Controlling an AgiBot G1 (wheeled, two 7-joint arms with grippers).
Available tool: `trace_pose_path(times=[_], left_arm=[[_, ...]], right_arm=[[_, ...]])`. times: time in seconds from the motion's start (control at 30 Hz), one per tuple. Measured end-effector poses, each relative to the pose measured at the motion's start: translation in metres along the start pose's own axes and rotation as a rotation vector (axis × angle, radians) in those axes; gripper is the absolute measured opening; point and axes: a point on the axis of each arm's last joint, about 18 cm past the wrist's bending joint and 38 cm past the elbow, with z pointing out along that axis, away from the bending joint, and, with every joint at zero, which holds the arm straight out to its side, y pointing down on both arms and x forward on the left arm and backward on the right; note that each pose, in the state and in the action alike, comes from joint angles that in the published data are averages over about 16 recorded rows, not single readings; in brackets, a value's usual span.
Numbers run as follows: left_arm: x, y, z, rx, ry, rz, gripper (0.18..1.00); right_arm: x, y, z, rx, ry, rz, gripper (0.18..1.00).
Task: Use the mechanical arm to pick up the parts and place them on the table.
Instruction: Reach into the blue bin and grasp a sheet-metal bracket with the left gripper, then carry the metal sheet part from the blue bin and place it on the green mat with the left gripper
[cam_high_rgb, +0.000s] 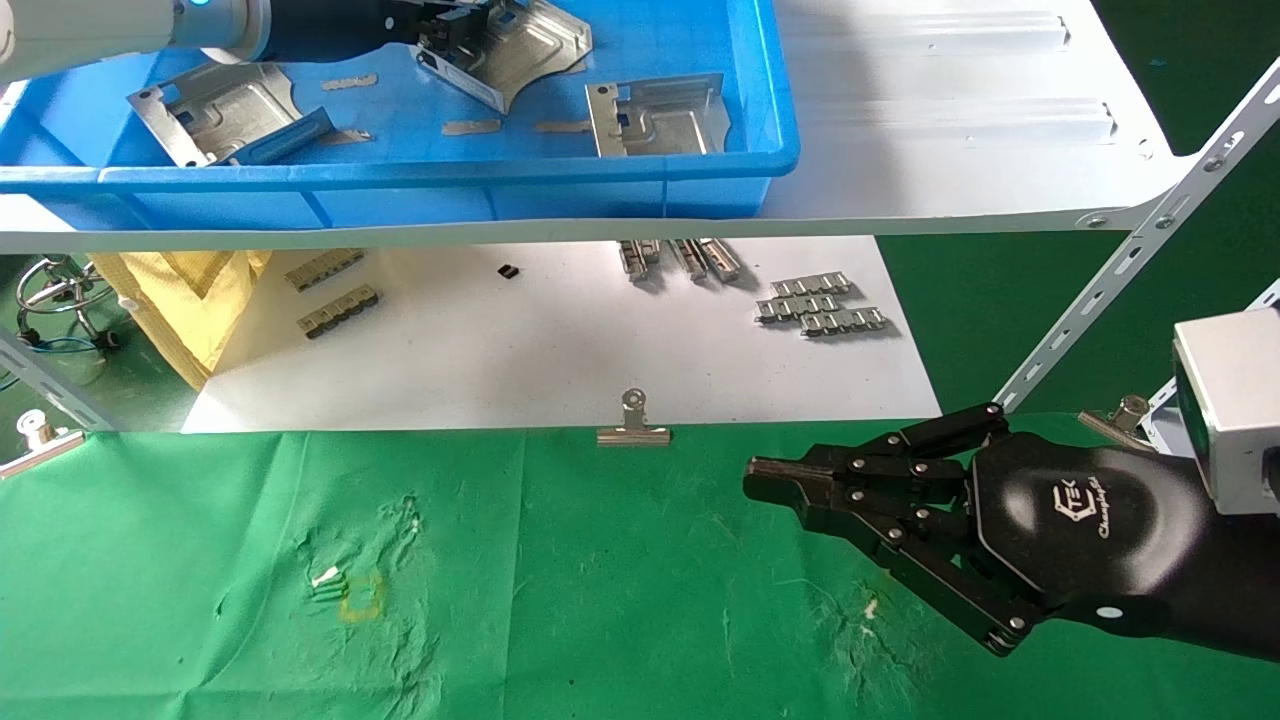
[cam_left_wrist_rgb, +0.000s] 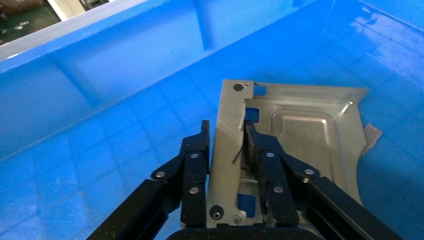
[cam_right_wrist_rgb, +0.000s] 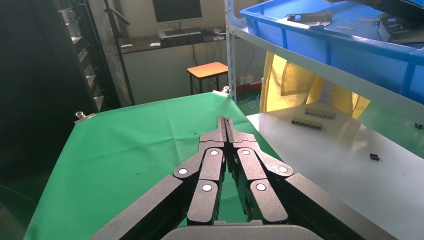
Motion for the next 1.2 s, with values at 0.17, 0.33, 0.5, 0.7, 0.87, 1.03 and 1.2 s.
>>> trace_pose_path(times=[0.17, 0.33, 0.5, 0.7, 0.87, 1.03, 1.2], left_arm=[[-0.001, -0.006, -0.004, 0.011, 0.015, -0.002, 0.341], [-0.003, -0.016, -0.014, 0.042, 0.05, -0.003, 0.294], [-0.003, -0.022, -0.032, 0.09, 0.141, 0.014, 0.274], [0.001, -0.018, -0.065, 0.17, 0.301, 0.07, 0.273], [0.005, -0.004, -0.097, 0.247, 0.439, 0.144, 0.273], [0.004, 0.017, -0.125, 0.32, 0.52, 0.207, 0.273], [0.0, 0.044, -0.146, 0.361, 0.552, 0.265, 0.273]], right_arm=[[0.0, 0.0, 0.0, 0.0, 0.0, 0.0, 0.192], [0.0, 0.0, 0.0, 0.0, 0.0, 0.0, 0.194], [0.0, 0.0, 0.0, 0.0, 0.0, 0.0, 0.204], [0.0, 0.0, 0.0, 0.0, 0.0, 0.0, 0.238], [0.0, 0.0, 0.0, 0.0, 0.0, 0.0, 0.288], [0.0, 0.0, 0.0, 0.0, 0.0, 0.0, 0.372], [0.0, 0.0, 0.0, 0.0, 0.0, 0.0, 0.479]])
